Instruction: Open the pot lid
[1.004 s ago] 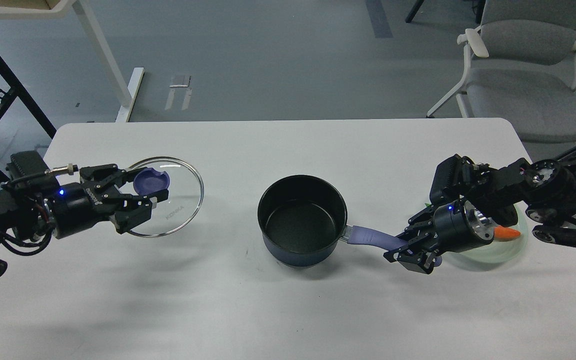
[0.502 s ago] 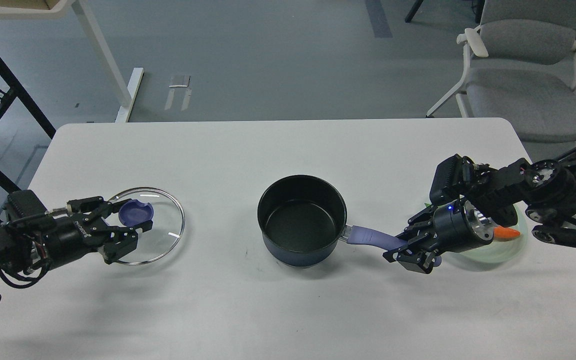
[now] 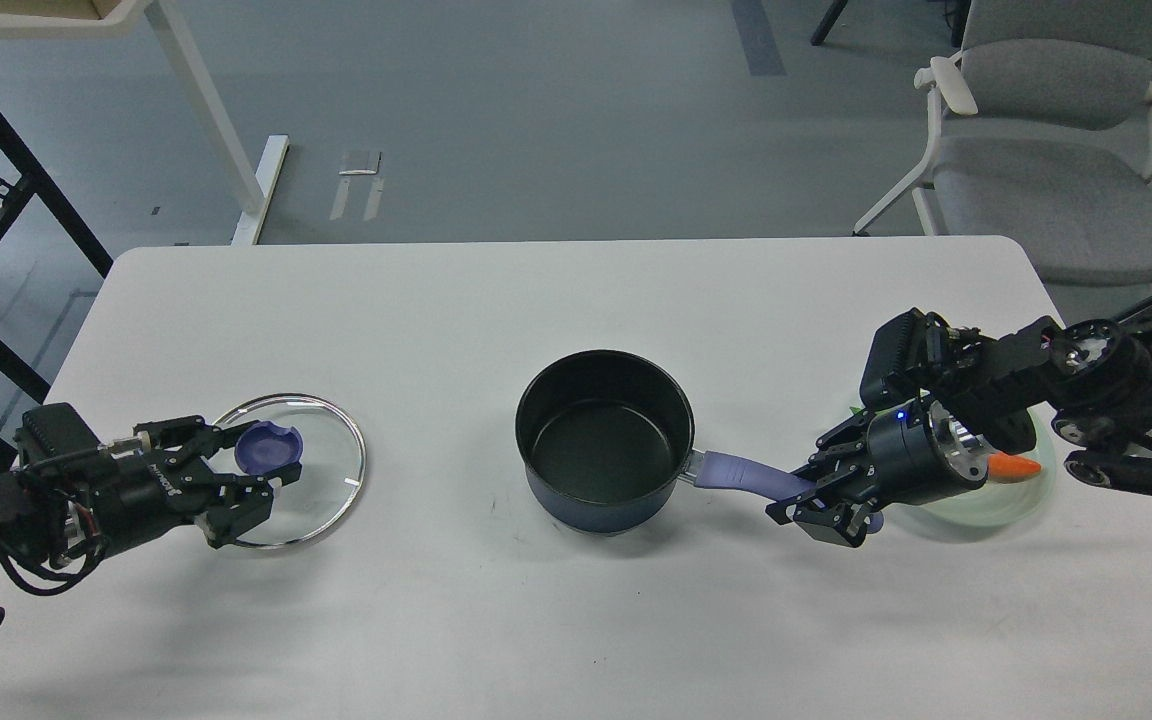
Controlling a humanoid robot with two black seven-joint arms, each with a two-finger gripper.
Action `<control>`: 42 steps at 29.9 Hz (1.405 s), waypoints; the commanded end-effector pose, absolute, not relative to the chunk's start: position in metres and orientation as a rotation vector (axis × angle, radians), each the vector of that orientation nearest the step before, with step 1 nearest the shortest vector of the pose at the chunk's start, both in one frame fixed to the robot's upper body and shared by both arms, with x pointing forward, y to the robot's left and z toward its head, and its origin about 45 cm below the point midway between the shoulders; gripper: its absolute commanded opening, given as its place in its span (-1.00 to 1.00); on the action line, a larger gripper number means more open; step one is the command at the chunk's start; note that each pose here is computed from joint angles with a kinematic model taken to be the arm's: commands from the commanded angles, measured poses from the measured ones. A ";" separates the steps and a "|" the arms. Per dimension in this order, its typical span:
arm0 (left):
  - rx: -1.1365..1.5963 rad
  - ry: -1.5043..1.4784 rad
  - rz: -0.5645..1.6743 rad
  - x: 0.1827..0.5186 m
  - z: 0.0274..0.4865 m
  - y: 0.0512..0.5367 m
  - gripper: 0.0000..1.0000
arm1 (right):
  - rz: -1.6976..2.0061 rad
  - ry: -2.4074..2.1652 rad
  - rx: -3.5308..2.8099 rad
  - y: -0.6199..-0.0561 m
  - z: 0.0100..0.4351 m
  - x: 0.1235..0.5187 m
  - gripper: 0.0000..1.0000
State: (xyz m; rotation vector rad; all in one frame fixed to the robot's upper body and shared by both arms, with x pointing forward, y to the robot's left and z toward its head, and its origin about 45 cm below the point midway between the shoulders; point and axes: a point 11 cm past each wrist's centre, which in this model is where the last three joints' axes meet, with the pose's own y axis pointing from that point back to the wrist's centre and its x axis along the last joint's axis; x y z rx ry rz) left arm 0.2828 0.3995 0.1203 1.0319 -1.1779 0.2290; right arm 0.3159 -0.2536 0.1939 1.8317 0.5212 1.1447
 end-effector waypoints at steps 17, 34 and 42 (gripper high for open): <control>0.973 -1.103 0.372 0.297 0.142 0.388 0.97 | 1.145 0.521 1.832 -0.253 0.194 0.316 -0.39; 0.492 -0.271 0.806 0.346 0.256 0.373 0.98 | 1.170 0.445 1.845 -0.252 0.224 0.325 0.96; 0.298 -0.077 0.971 0.357 0.267 0.386 0.98 | 1.115 0.033 2.020 -0.254 0.297 0.349 0.96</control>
